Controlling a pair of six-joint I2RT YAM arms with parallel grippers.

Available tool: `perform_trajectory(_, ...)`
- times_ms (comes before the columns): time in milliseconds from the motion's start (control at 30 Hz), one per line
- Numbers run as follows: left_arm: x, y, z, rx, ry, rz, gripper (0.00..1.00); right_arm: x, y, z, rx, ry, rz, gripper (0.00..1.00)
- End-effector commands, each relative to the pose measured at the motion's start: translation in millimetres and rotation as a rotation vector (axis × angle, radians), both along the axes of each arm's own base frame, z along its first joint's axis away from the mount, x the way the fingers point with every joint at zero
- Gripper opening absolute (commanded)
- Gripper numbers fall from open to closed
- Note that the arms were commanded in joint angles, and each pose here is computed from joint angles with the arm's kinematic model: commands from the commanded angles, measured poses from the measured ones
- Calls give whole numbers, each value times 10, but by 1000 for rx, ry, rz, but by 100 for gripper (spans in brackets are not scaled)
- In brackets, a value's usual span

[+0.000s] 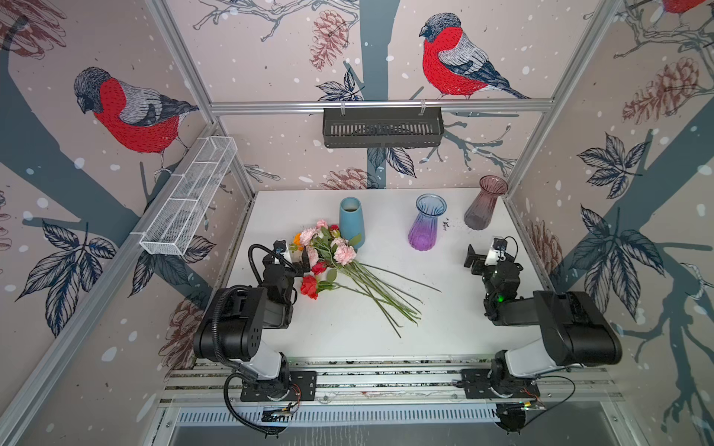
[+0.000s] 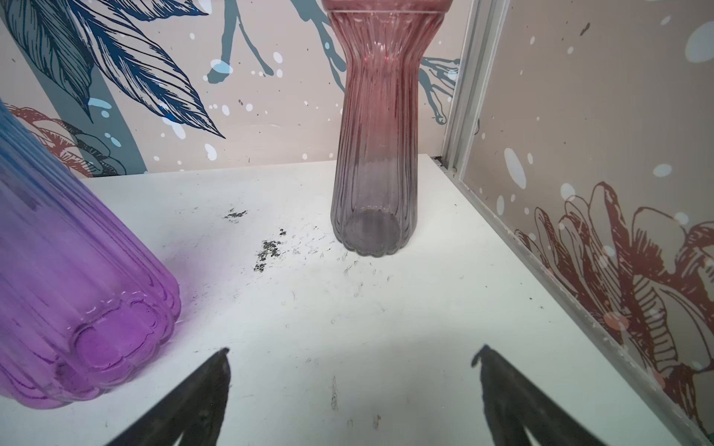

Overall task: Arrange the flowers into the vase
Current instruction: 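Reach the right gripper toward the mauve ribbed glass vase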

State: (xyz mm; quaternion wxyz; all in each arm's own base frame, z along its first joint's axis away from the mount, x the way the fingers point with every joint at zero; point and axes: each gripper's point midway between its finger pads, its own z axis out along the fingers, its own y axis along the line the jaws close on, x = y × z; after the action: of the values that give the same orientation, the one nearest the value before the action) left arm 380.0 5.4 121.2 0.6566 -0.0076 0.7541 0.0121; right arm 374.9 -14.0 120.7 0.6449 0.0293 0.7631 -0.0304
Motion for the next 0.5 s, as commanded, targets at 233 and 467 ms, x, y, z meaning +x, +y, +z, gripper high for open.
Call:
perform_trajectory(233, -7, -21, 77, -7, -33, -14, 99, -20, 28, 52, -15, -25, -22, 100)
perform_trajectory(467, -18, -25, 77, -7, -35, -15, 99, -31, 27, 70, -22, -33, -31, 100)
